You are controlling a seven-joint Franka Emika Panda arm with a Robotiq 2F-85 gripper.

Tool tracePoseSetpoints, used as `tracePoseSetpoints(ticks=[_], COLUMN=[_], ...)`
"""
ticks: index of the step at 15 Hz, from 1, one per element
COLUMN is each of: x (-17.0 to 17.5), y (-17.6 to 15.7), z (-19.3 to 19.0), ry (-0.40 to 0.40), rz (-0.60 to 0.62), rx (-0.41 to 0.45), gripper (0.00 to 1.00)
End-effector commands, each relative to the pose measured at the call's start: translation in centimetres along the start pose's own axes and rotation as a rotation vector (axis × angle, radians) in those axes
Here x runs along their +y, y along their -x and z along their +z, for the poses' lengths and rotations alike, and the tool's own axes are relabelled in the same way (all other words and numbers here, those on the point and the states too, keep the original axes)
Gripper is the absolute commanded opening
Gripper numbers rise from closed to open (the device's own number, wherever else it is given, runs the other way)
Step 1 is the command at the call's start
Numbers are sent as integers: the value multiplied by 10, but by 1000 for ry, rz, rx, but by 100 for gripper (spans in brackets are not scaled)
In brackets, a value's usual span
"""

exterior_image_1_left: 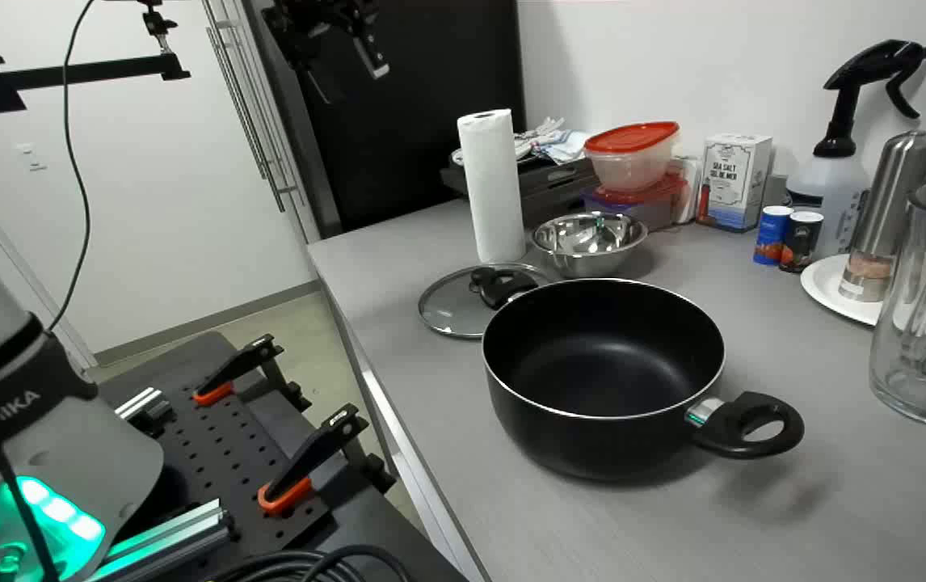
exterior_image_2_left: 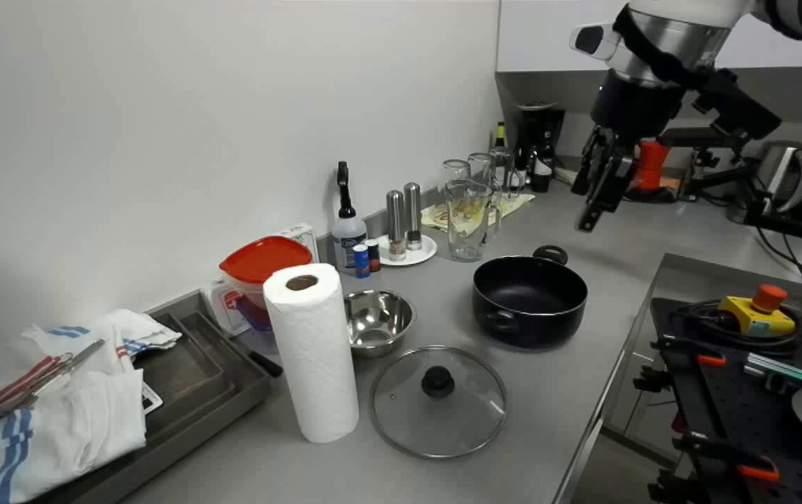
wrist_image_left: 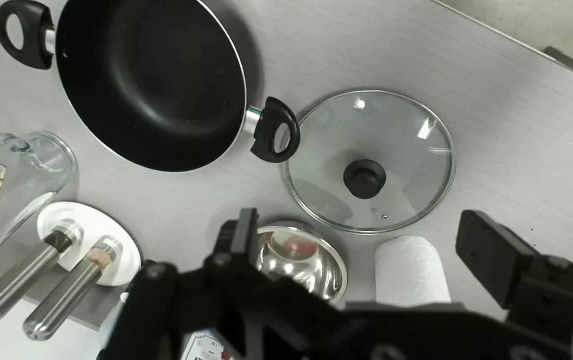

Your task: Put the glass lid on the black pot.

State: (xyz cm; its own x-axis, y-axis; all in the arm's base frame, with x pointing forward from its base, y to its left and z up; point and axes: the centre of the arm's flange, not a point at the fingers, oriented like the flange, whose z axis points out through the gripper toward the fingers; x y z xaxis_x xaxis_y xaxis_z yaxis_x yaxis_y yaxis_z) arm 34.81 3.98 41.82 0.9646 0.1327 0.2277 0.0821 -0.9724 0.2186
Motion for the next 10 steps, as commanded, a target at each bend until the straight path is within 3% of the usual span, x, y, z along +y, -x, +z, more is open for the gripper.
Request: tracePoseSetpoints(ticks=[1,10], x=[0,-1], y=[1,-5], z=[1,7], ry=[0,-9], rz=[-1,-12], rx=[-4,-21], gripper=[100,100])
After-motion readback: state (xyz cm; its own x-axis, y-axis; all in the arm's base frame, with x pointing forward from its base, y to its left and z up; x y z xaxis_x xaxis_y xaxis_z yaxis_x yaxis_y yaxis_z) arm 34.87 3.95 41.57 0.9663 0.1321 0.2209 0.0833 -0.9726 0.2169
